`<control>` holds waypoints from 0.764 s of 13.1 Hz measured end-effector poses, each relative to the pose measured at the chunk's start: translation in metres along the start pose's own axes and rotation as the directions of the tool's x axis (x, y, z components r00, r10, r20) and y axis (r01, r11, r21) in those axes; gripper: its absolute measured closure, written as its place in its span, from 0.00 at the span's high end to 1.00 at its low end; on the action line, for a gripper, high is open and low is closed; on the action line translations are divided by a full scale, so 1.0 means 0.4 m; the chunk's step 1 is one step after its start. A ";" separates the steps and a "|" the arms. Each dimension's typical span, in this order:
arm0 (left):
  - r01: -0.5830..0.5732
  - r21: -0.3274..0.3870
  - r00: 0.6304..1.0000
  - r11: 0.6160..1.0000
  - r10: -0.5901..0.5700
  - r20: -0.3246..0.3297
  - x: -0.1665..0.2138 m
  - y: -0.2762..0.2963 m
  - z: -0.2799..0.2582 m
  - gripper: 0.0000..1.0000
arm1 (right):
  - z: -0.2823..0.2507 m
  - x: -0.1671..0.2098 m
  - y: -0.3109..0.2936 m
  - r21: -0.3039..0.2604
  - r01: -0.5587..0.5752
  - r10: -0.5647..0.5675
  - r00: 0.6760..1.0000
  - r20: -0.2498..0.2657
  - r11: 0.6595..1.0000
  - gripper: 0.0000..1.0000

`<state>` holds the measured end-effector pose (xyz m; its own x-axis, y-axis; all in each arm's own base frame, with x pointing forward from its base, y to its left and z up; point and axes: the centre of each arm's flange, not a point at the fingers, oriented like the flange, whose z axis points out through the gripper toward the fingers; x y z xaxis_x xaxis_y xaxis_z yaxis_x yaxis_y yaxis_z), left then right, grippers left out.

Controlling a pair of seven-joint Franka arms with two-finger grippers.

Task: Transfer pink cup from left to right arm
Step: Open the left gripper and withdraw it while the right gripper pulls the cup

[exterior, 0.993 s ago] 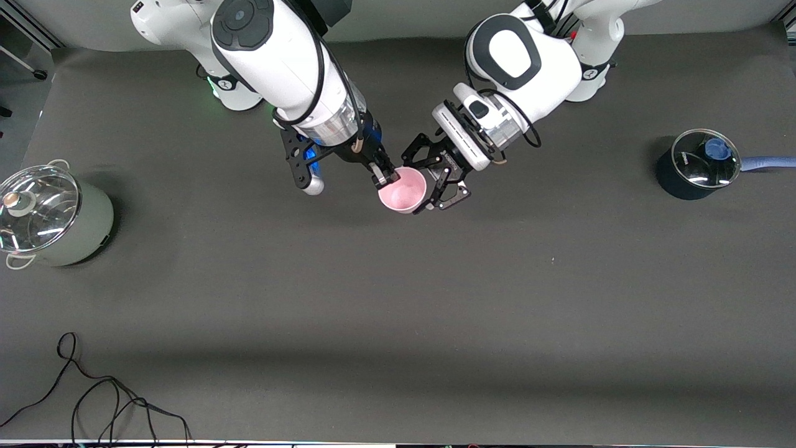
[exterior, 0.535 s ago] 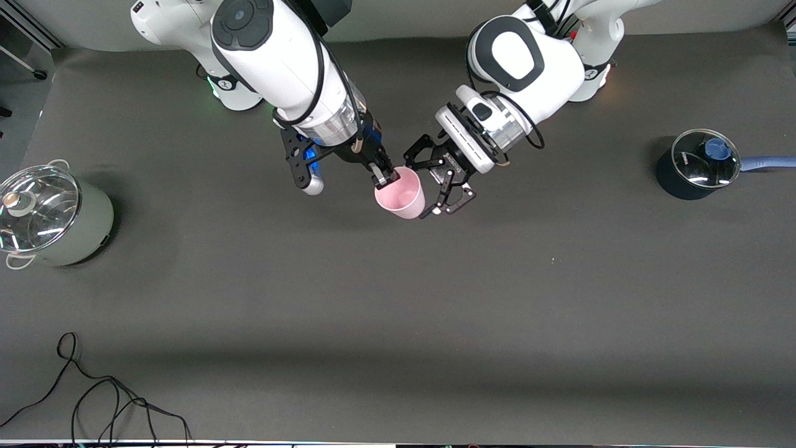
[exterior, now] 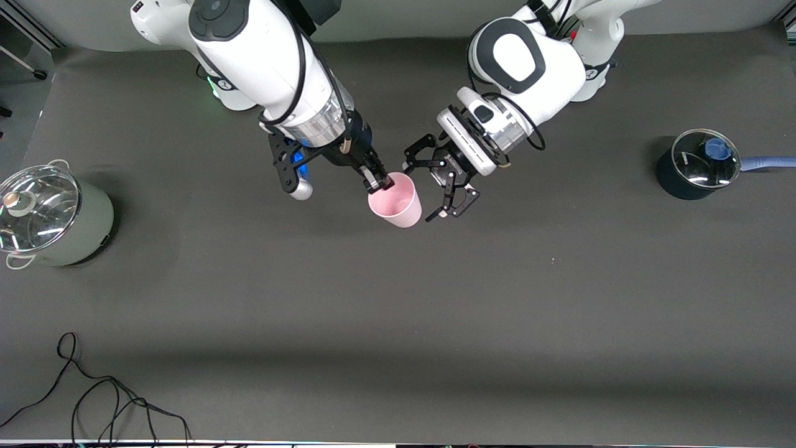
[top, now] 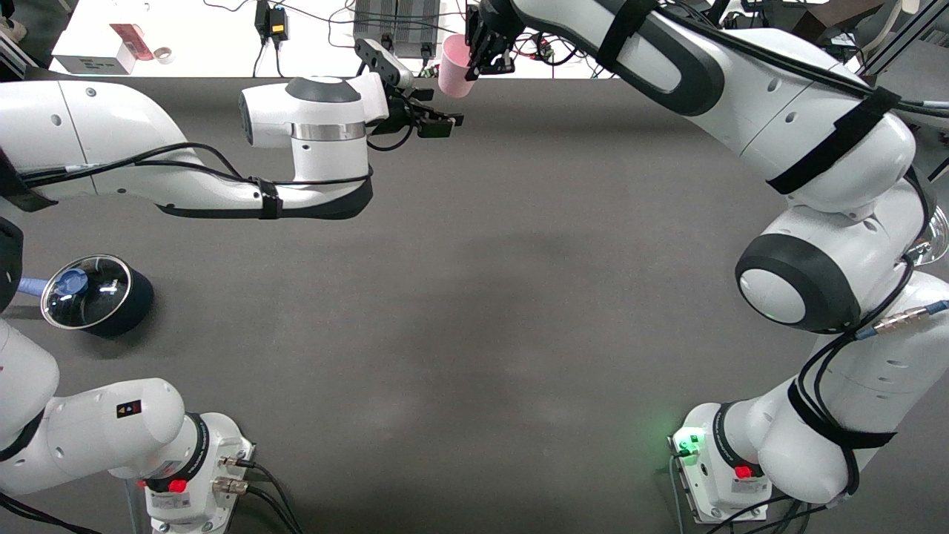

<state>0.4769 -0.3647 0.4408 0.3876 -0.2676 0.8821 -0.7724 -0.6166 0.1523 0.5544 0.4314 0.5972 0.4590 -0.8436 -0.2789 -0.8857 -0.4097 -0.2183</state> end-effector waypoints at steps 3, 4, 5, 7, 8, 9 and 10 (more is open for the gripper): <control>0.058 0.051 0.998 0.997 -0.059 0.027 -0.055 -0.110 0.003 1.00 | -0.031 0.108 -0.013 -0.010 0.116 -0.116 0.993 -0.018 0.993 0.04; 0.082 0.070 0.996 0.994 -0.085 0.033 -0.075 -0.156 0.001 1.00 | -0.048 0.159 -0.012 -0.029 0.160 -0.161 0.987 -0.022 0.987 0.04; 0.107 0.090 0.993 0.990 -0.110 0.034 -0.093 -0.205 -0.005 1.00 | -0.066 0.213 -0.007 -0.057 0.212 -0.214 0.977 -0.021 0.976 0.04; 0.149 0.123 0.988 0.981 -0.153 0.022 -0.121 -0.307 -0.030 1.00 | -0.099 0.334 0.021 -0.142 0.347 -0.350 0.937 0.006 0.927 0.04; 0.169 0.137 0.985 0.976 -0.172 0.013 -0.136 -0.360 -0.046 1.00 | -0.119 0.402 0.038 -0.177 0.402 -0.404 0.914 0.023 0.898 0.04; 0.184 0.142 0.982 0.973 -0.187 0.005 -0.156 -0.407 -0.063 1.00 | -0.140 0.473 0.055 -0.205 0.444 -0.447 0.894 0.034 0.873 0.04; 0.197 0.138 0.980 0.971 -0.199 0.000 -0.180 -0.447 -0.079 1.00 | -0.157 0.540 0.074 -0.223 0.479 -0.483 0.875 0.042 0.849 0.04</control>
<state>0.5711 -0.2119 0.3642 0.5334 -0.1394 0.8343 -0.6037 -0.7536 0.2601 0.6230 0.2153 0.5893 0.8320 -0.5256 -0.1774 -0.5476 -0.8294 -0.1107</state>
